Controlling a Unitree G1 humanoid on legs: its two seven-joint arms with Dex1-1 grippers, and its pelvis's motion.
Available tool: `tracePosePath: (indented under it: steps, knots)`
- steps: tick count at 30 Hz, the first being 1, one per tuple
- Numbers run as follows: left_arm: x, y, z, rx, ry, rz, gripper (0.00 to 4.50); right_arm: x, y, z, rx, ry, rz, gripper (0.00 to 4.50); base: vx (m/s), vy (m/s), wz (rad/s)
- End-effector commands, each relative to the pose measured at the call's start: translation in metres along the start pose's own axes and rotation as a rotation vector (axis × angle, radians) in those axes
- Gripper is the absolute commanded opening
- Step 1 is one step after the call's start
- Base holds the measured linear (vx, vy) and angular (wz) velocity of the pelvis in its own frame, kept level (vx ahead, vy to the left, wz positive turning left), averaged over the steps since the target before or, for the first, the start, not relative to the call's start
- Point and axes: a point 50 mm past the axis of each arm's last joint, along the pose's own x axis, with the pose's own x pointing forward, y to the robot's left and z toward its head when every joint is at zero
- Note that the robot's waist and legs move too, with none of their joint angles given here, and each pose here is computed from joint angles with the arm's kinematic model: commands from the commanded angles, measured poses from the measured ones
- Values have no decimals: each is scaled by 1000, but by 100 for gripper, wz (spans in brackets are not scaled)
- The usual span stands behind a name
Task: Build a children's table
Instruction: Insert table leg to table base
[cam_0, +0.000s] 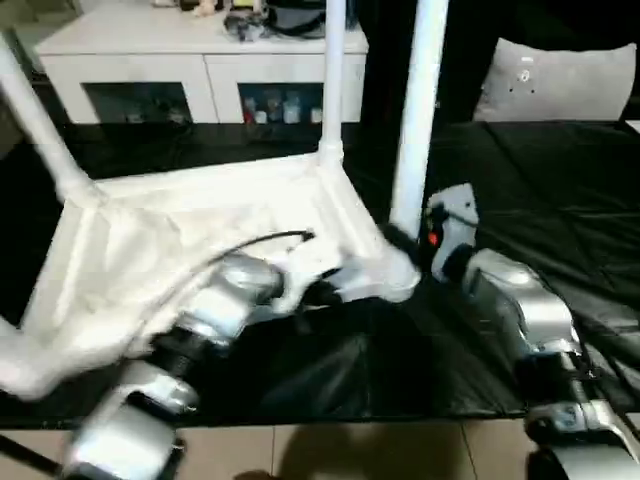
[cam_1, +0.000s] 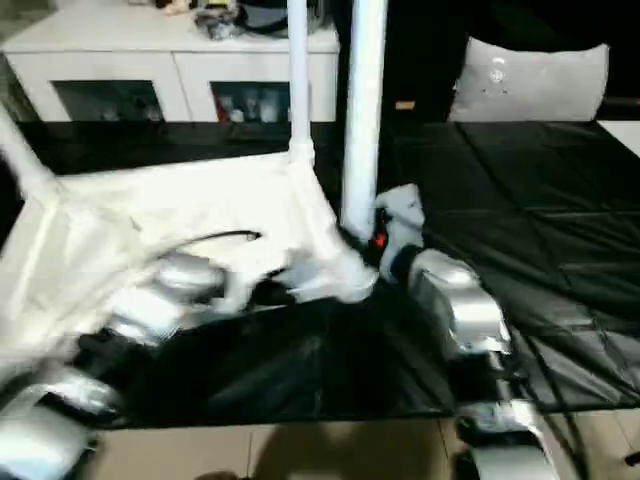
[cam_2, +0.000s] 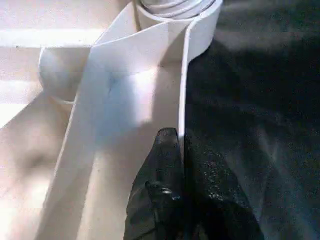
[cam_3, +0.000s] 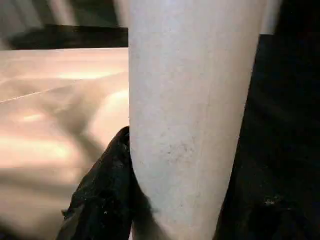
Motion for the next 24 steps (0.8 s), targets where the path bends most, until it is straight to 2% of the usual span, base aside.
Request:
tracePosePath:
  steps: [1,3,4,7,8,9,10,14,15,16,17,18,19,21,22,24]
  knots:
    - [2,1,25,-1,-73,68,0,0,4,-56,99,259,-42,185,-5,50,-5]
    - [4,0,29,18,-75,77,0,3,5,-55,77,260,-69,185,0,0,0]
    - [4,-1,28,50,-54,85,0,5,7,-53,8,259,-87,185,0,0,0]
    - [2,-1,25,63,-40,93,0,7,11,-52,-9,251,-88,185,0,0,0]
    - [-3,3,21,110,-35,109,0,8,14,-49,-20,209,-69,185,0,0,0]
    - [-4,3,21,116,-34,111,0,8,14,-48,-21,203,-68,185,0,0,0]
    - [-10,8,16,160,-25,118,0,7,14,-44,-18,149,-54,185,0,0,0]
    - [-20,14,10,240,-27,122,0,1,9,-43,1,100,-33,184,0,0,0]
    - [-25,15,7,264,-36,101,0,-2,8,-39,2,53,-9,184,0,0,0]
    - [-26,15,6,268,-37,97,0,-3,8,-38,1,44,-5,184,0,0,0]
    - [-31,15,4,280,-59,68,0,-7,7,-29,28,-26,45,184,0,0,0]
    - [-31,15,4,280,-59,68,0,-7,7,-29,28,-26,45,184,51,-32,-2]
    - [-35,14,3,273,-73,38,0,-12,4,-17,51,-110,103,184,51,-32,-2]
    - [-39,15,2,245,-81,22,0,-17,0,-6,53,-169,164,184,0,0,0]
    - [-41,16,2,231,-85,9,44,-19,-2,-2,49,-186,179,184,0,0,0]
    - [-45,15,3,227,-109,-29,55,-24,-9,7,52,-210,219,184,0,0,0]
